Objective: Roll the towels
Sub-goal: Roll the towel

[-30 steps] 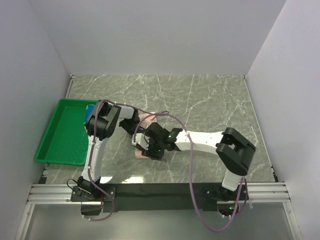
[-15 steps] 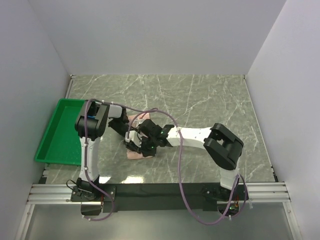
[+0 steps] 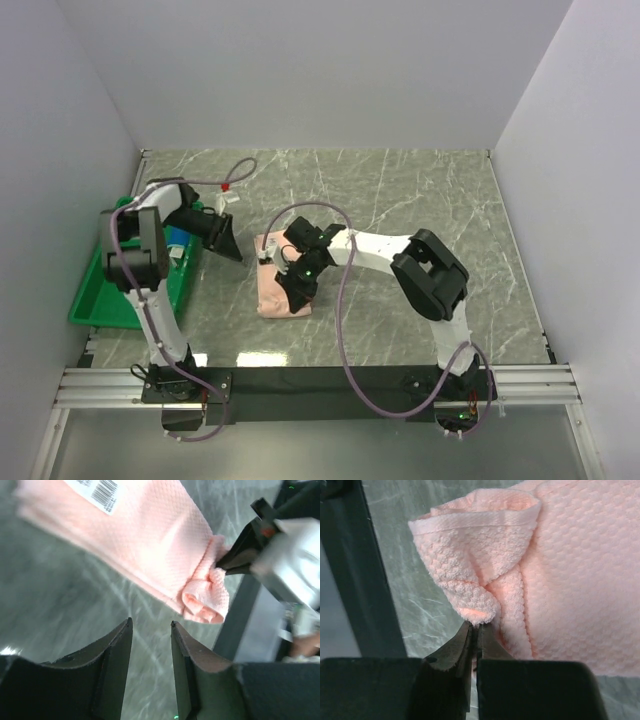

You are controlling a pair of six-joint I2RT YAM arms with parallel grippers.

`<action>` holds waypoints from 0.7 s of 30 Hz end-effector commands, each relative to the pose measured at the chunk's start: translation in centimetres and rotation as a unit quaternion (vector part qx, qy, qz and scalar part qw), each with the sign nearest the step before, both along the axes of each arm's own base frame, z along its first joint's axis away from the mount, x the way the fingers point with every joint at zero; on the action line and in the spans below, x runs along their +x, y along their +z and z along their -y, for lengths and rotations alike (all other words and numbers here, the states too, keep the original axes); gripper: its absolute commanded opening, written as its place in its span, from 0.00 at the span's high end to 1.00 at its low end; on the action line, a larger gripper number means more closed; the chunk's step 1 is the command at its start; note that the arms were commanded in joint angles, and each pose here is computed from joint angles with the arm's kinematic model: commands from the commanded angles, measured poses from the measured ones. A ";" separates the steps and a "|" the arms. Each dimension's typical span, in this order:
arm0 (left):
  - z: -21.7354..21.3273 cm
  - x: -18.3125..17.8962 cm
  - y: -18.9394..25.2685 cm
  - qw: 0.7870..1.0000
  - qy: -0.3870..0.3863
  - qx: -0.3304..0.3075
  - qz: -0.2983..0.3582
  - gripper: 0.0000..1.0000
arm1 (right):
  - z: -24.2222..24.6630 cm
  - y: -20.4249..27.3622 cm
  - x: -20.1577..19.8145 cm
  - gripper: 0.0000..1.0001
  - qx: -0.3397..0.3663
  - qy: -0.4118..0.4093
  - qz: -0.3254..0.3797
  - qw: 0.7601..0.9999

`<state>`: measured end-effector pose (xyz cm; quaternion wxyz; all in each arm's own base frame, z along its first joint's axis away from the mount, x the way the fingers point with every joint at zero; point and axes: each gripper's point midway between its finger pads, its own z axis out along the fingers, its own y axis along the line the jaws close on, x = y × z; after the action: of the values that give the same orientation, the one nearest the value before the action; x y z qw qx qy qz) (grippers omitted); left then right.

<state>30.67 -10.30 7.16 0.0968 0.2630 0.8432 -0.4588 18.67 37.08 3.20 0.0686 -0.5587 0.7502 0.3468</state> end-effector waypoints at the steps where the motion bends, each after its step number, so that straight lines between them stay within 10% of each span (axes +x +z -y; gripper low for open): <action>1: -1.9 0.4 4.1 0.993 -0.004 0.025 0.114 0.57 | 0.9 -0.4 -1.3 1.00 -0.040 -0.023 -0.114 0.992; 10: -2.3 -5.8 5.4 0.932 -0.037 0.119 0.340 0.54 | -1.0 -1.4 0.0 1.00 -0.069 -0.076 -0.271 0.957; 21: 5.9 -11.3 4.0 0.807 -0.210 0.150 0.530 0.39 | -1.1 -3.8 -0.3 1.00 -0.089 -0.097 -0.331 0.934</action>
<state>17.15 -15.42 10.76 0.3539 0.6352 0.6614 -0.1838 18.35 39.29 2.79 -0.1912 -0.3409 0.7869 0.4774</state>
